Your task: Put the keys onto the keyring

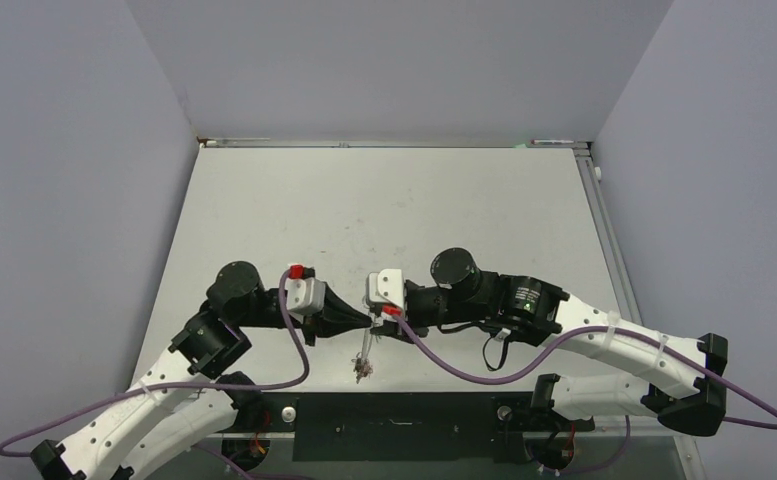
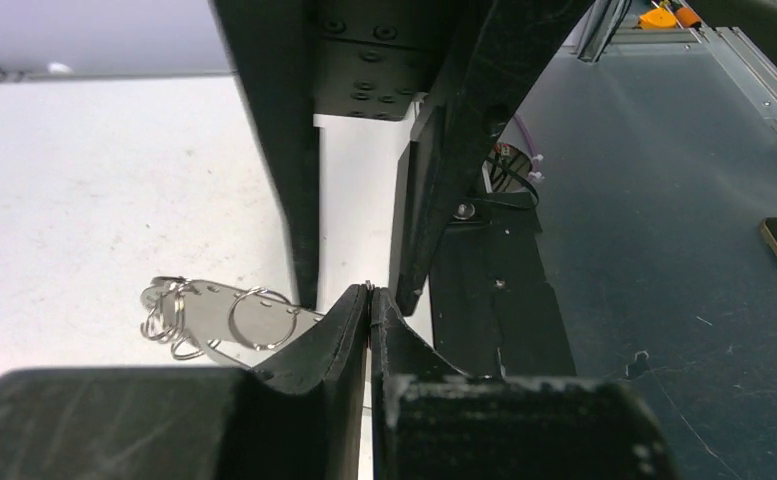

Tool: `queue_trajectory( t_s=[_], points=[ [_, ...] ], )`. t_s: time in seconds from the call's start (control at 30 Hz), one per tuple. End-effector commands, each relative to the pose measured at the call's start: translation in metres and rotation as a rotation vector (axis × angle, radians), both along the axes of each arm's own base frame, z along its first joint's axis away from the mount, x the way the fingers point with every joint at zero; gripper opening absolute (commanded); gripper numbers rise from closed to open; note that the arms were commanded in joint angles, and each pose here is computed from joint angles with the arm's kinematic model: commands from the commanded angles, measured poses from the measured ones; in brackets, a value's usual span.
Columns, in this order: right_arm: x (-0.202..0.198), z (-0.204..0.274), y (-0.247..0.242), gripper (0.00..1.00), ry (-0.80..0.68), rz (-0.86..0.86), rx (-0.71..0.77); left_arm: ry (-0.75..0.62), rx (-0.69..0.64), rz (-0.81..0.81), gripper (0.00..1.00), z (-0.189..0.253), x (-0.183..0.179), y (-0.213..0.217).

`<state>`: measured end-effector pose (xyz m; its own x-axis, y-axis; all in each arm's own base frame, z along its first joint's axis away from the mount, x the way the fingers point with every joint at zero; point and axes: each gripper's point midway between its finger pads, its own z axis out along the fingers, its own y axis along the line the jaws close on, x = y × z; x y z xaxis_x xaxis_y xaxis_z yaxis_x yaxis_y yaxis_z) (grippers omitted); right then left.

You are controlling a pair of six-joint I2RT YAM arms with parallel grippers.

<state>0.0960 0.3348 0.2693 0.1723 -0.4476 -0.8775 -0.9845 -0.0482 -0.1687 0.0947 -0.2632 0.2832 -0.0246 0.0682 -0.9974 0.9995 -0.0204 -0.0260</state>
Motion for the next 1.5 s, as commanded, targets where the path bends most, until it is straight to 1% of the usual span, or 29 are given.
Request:
queue_trajectory(
  t_s=[0.0, 0.03, 0.07, 0.17, 0.27, 0.4, 0.53, 0.63, 0.73, 0.77, 1.0, 1.1, 1.2, 1.47],
  points=[
    [0.003, 0.055, 0.017, 0.47, -0.06, 0.006, 0.207, -0.094, -0.155, 0.024, 0.0, 0.04, -0.003, 0.008],
    [0.005, 0.059, 0.016, 0.52, -0.064, -0.007, 0.224, -0.094, -0.168, 0.025, 0.0, 0.042, -0.003, 0.009],
    [0.007, 0.064, 0.015, 0.54, -0.071, -0.022, 0.249, -0.095, -0.179, 0.026, 0.0, 0.044, -0.003, 0.01],
    [0.011, 0.083, 0.008, 0.57, -0.083, -0.082, 0.353, -0.097, -0.199, 0.017, 0.0, 0.048, -0.003, 0.011],
    [0.004, 0.102, -0.002, 0.57, -0.084, -0.079, 0.473, -0.104, -0.232, 0.018, 0.0, 0.056, -0.005, 0.014],
    [-0.006, 0.113, -0.012, 0.57, -0.051, -0.066, 0.581, -0.122, -0.295, 0.029, 0.0, 0.067, -0.008, 0.019],
    [-0.011, 0.11, -0.014, 0.56, 0.002, -0.063, 0.642, -0.128, -0.356, 0.023, 0.0, 0.078, -0.013, 0.023],
    [-0.015, 0.108, -0.013, 0.52, 0.039, -0.052, 0.681, -0.14, -0.398, 0.018, 0.0, 0.085, -0.017, 0.026],
    [-0.023, 0.108, -0.01, 0.46, 0.087, -0.017, 0.698, -0.14, -0.427, 0.013, 0.0, 0.09, -0.021, 0.029],
    [-0.026, 0.109, -0.009, 0.45, 0.098, -0.001, 0.705, -0.14, -0.438, 0.011, 0.0, 0.092, -0.022, 0.03],
    [-0.044, 0.11, 0.004, 0.45, 0.182, 0.119, 0.719, -0.14, -0.499, -0.02, 0.0, 0.1, -0.034, 0.036],
    [-0.045, 0.108, 0.008, 0.44, 0.2, 0.127, 0.721, -0.144, -0.513, -0.027, 0.0, 0.102, -0.037, 0.038],
    [-0.044, 0.108, 0.011, 0.38, 0.205, 0.129, 0.719, -0.148, -0.517, -0.025, 0.0, 0.102, -0.038, 0.039],
    [-0.039, 0.105, 0.013, 0.33, 0.199, 0.107, 0.727, -0.141, -0.53, -0.027, 0.0, 0.104, -0.037, 0.04]
  ],
)
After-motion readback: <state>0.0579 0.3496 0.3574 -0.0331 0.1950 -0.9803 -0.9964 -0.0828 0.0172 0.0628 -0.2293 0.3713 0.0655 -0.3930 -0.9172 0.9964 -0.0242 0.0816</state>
